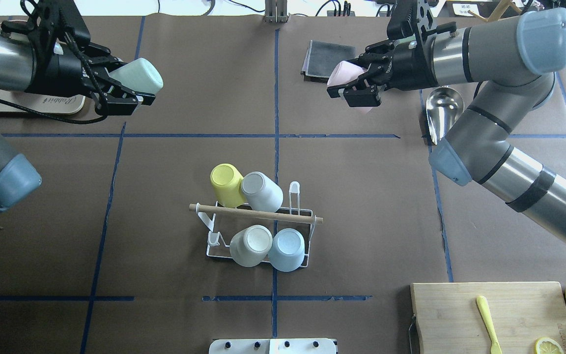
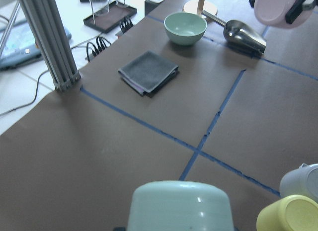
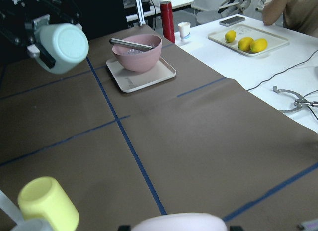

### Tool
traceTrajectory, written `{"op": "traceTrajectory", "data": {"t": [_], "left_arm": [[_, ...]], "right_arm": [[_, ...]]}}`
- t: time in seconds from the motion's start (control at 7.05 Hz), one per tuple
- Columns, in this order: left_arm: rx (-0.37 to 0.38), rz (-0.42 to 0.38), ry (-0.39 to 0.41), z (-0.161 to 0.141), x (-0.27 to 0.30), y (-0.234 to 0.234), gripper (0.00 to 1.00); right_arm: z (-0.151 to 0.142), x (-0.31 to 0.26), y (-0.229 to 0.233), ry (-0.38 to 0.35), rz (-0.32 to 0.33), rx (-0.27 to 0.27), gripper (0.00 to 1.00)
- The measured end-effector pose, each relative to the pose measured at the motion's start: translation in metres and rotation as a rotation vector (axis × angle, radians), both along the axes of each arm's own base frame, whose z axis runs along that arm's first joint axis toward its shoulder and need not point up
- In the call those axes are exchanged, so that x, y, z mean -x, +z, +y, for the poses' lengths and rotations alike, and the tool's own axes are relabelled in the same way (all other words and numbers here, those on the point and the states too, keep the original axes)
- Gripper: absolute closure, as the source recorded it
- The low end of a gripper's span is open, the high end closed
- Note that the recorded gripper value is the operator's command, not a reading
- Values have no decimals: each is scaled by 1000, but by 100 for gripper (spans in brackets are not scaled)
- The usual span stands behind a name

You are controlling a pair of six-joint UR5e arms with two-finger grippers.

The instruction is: Place cup on cup holder

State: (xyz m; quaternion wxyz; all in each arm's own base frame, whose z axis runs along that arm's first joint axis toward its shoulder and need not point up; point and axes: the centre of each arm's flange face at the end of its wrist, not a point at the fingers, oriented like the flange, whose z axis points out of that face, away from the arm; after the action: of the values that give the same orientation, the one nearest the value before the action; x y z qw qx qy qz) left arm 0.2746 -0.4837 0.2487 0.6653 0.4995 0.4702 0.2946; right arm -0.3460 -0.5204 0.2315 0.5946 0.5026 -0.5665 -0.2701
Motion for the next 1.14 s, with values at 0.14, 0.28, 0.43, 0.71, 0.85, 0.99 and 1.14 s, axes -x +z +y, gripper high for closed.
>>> {"op": "traceTrajectory", "data": {"t": [0.14,0.28,0.43,0.71,0.85,0.99,1.14], "left_arm": [[-60,56,-36,27,-15,-1,92],[-107,120,-63,56,-32,-4,93],[-142,182,-70,81,-48,-8,93],[-194,338,-60,135,-81,-15,93],[-205,412,-52,162,-93,-12,93],[-211,483,-47,184,-102,-5,93],[-223,540,-47,197,-108,9,93]], "right_arm": [[16,11,-7,9,-97,14,100],[34,23,-13,13,-182,12,100],[53,39,-16,16,-255,5,100],[86,69,-15,19,-363,-2,100],[91,79,-9,20,-385,-2,100],[93,89,-1,16,-391,-1,100],[96,100,6,9,-390,1,100]]}}
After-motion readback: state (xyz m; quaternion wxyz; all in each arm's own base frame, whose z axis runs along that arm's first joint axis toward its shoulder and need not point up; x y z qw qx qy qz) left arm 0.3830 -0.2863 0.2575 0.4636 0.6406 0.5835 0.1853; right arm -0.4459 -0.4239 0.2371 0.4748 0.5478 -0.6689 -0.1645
